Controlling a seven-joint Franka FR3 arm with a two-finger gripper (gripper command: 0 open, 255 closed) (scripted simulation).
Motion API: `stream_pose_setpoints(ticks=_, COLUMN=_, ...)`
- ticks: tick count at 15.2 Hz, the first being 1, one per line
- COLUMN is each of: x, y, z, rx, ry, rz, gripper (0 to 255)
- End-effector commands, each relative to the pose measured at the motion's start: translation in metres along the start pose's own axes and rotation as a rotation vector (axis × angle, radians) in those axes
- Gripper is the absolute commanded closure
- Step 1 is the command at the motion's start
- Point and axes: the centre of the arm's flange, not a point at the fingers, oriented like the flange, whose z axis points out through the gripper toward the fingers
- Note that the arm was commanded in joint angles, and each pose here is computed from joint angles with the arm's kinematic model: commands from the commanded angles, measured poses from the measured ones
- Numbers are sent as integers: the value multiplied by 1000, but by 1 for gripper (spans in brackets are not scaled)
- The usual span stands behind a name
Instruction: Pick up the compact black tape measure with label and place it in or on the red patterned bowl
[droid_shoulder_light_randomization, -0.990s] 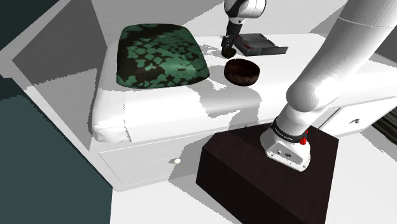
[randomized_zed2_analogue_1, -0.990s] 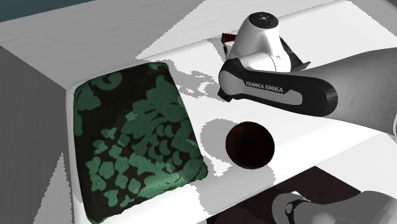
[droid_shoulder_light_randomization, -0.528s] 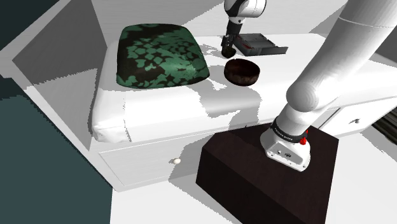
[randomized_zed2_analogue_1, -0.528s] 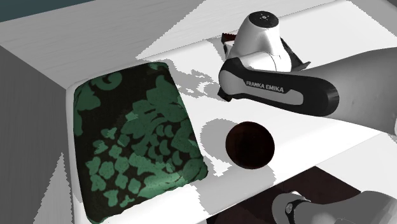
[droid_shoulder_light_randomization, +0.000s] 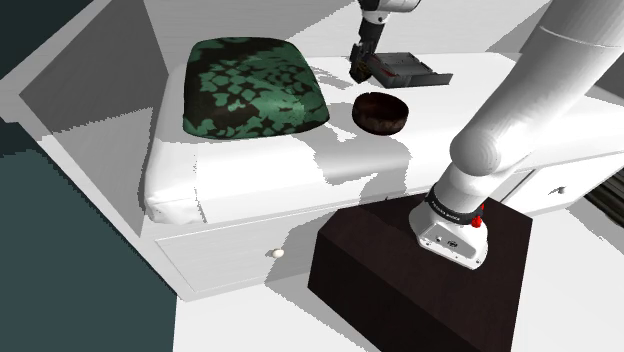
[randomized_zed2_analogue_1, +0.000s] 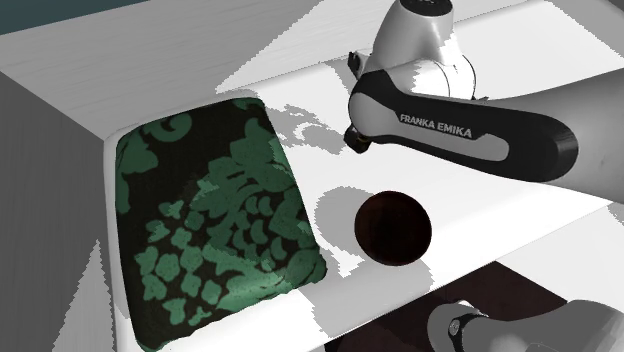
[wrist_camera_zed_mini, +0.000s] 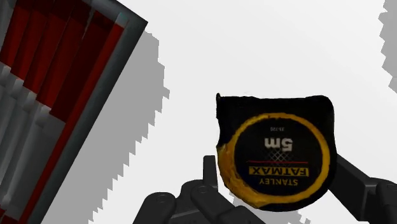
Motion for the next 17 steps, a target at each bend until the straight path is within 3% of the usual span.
stream_pose_setpoints(ticks=1, x=1, y=0, z=-11, rx=0, ry=0, rz=0, gripper=255)
stream_pose_setpoints(ticks=17, x=11, y=0, z=-95, rx=0, ry=0, rz=0, gripper=255)
